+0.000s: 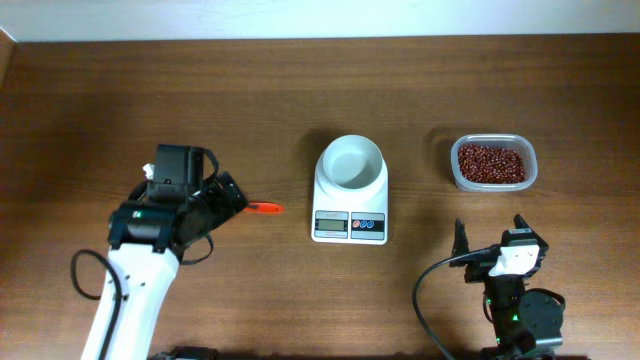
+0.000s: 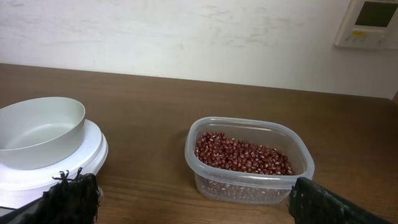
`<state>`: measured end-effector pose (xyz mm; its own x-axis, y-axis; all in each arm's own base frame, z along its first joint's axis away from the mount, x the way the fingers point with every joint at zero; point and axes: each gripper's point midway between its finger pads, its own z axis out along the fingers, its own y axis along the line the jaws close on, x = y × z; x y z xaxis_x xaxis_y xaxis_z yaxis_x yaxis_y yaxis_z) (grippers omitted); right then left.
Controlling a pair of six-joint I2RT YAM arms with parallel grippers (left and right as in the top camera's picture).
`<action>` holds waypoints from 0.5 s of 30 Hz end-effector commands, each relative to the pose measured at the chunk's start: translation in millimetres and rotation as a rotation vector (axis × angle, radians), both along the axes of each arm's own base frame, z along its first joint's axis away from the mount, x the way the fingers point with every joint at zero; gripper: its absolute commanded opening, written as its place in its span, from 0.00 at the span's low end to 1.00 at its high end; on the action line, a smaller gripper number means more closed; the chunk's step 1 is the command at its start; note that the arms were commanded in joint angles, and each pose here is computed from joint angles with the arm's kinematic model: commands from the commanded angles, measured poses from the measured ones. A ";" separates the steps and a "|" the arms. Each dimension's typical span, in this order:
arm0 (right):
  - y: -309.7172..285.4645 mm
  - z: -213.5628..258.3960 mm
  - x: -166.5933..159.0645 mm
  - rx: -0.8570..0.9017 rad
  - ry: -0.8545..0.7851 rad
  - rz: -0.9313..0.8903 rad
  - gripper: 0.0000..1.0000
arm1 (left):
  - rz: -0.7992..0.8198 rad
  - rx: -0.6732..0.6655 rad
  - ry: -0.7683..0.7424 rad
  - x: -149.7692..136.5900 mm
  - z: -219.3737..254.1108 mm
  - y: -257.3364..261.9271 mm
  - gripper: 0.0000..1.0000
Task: Scoop and weigh 50g on scale
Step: 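Lower the left gripper over the red scoop's bowl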
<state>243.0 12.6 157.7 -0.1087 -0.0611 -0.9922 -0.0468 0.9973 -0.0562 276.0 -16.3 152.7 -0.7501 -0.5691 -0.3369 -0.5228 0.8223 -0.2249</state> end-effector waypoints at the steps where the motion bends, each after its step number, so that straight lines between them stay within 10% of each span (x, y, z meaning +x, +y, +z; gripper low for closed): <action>1: -1.3 -2.9 0.2 0.005 -0.001 -0.005 0.99 | 0.027 0.012 0.048 -2.2 -13.2 2.7 0.99; 15: -1.3 -3.0 0.2 0.005 -0.001 -0.005 0.99 | 0.114 -0.010 0.079 -8.7 -16.3 10.0 0.99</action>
<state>242.9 12.6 157.7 -0.1087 -0.0614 -0.9922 -0.0472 0.9973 -0.0566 273.3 -14.9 141.5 -0.7441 -0.6000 -0.2938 -0.5640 0.7999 -0.2049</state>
